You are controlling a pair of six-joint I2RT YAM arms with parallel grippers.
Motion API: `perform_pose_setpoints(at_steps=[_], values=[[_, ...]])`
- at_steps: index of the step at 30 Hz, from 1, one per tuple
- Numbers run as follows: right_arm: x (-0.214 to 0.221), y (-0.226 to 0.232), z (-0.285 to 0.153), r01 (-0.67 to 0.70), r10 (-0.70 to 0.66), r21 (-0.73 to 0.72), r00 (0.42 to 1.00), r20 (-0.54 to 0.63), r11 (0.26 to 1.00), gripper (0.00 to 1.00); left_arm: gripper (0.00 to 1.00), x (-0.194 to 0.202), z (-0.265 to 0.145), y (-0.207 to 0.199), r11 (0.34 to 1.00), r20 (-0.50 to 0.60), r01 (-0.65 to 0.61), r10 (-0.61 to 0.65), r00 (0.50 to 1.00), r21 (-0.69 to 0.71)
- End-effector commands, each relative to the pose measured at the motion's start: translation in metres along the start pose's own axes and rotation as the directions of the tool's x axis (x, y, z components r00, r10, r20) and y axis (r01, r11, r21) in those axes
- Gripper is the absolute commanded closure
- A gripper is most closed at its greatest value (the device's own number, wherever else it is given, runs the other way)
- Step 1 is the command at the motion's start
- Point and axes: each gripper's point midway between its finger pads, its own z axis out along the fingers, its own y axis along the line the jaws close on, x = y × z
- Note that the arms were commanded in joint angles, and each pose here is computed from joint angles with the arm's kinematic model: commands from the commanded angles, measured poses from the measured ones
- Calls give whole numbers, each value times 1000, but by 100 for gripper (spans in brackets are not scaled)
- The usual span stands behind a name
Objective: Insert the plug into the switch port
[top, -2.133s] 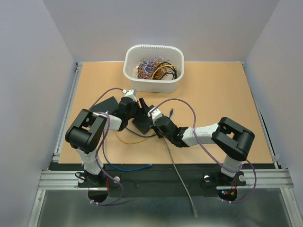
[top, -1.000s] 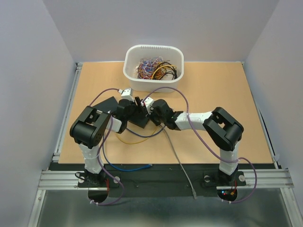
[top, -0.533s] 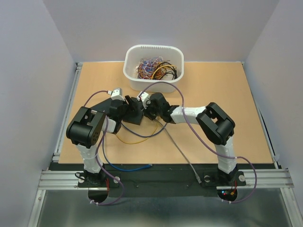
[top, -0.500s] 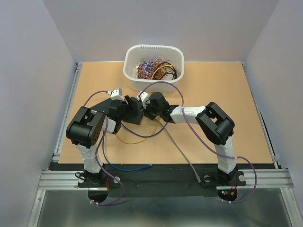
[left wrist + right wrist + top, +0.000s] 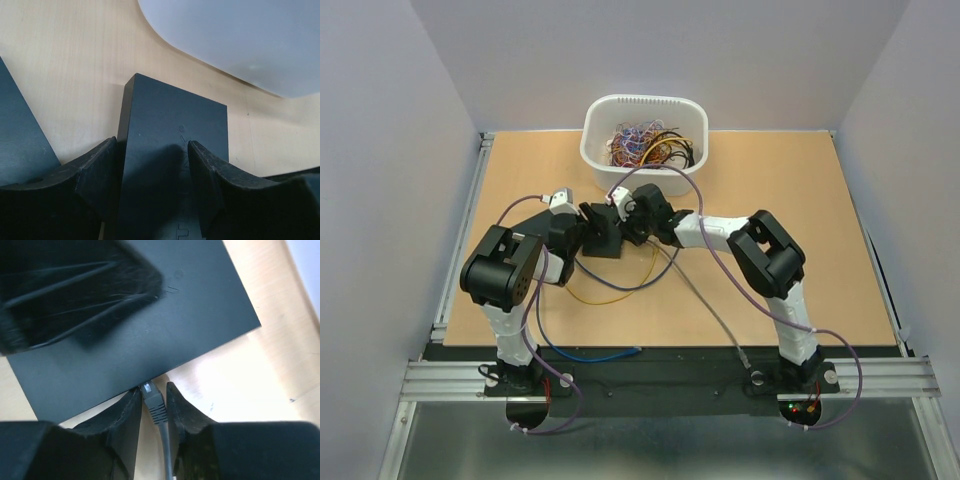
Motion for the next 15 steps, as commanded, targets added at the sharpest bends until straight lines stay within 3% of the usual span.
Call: perform_pose_setpoints(at_steps=[1,3,4,7,15], values=[[-143,-20,1,107,-136,89,884,448,990,66,33,181,-109,-17,979,-714,205,-142,686,2],[-141,-23,1,108,-136,88,888,440,990,61,33,181,-108,-18,979,-713,206,-140,687,6],[-138,-20,-2,109,-136,85,890,435,990,52,33,181,-108,-18,979,-715,206,-139,686,7],[-134,-23,-10,110,-145,107,894,423,988,40,33,177,-104,-16,979,-706,204,-140,694,6],[-133,-28,-44,98,-156,163,904,397,982,29,34,161,-96,-11,976,-668,218,-167,725,-7]])
